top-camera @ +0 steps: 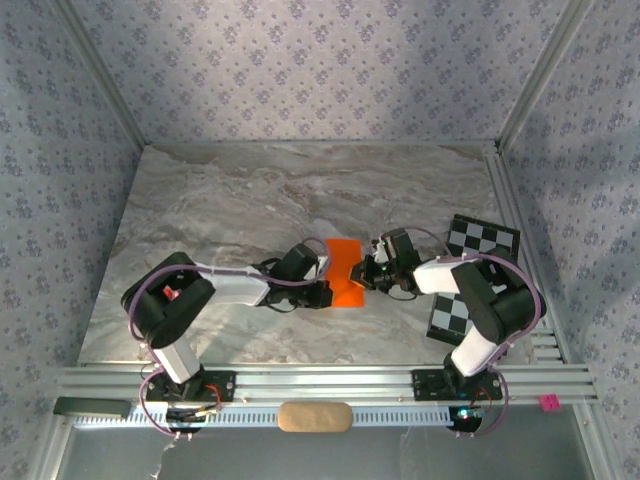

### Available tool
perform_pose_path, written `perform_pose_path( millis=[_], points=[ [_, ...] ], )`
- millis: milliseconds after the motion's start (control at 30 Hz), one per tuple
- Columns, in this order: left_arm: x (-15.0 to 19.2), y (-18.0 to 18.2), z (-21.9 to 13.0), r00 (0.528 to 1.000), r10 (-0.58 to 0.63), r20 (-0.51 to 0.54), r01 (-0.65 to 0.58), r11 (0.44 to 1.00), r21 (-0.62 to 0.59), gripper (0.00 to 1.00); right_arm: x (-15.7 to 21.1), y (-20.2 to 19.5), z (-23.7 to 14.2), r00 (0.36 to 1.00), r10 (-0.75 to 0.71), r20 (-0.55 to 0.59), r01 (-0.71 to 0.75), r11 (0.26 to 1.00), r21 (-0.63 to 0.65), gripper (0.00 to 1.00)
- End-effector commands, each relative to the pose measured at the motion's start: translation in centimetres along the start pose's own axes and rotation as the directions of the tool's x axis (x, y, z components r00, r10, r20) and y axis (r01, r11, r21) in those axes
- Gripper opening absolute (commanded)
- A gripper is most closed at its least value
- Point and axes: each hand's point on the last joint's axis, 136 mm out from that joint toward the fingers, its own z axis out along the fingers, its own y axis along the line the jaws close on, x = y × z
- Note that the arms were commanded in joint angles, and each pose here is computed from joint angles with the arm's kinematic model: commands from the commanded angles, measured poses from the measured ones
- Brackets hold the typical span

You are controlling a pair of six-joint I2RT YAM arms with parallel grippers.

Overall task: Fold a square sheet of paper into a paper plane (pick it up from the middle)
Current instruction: Fold the triangle a second time at the center of the table.

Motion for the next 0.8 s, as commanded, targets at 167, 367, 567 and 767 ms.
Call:
perform_pose_path(
  millis=[167, 367, 567, 767],
  points=[
    [4.7, 3.6, -1.3, 0.991, -0.019, -0.135, 0.001, 0.991, -0.130, 0.03, 1.7, -5.8, -0.2, 0.997, 0.080, -0.018, -0.074, 0.973, 0.219, 0.00],
    [2.9, 0.7, -2.6, 0.996, 0.031, -0.088, -0.035, 0.998, -0.043, 0.04, 1.6, -5.4, -0.1, 0.997, 0.075, -0.019, -0.070, 0.977, 0.202, 0.00],
    [-1.3, -2.0, -5.0, 0.996, 0.084, 0.026, -0.085, 0.996, 0.017, 0.07, 1.5, -4.8, -0.1, 0.997, 0.073, -0.016, -0.068, 0.980, 0.185, 0.00],
    [-4.2, -3.9, -3.4, 0.997, 0.080, 0.023, -0.081, 0.993, 0.090, 0.08, 1.4, -4.6, -0.2, 0.997, 0.072, -0.011, -0.069, 0.982, 0.178, 0.00]
  ],
)
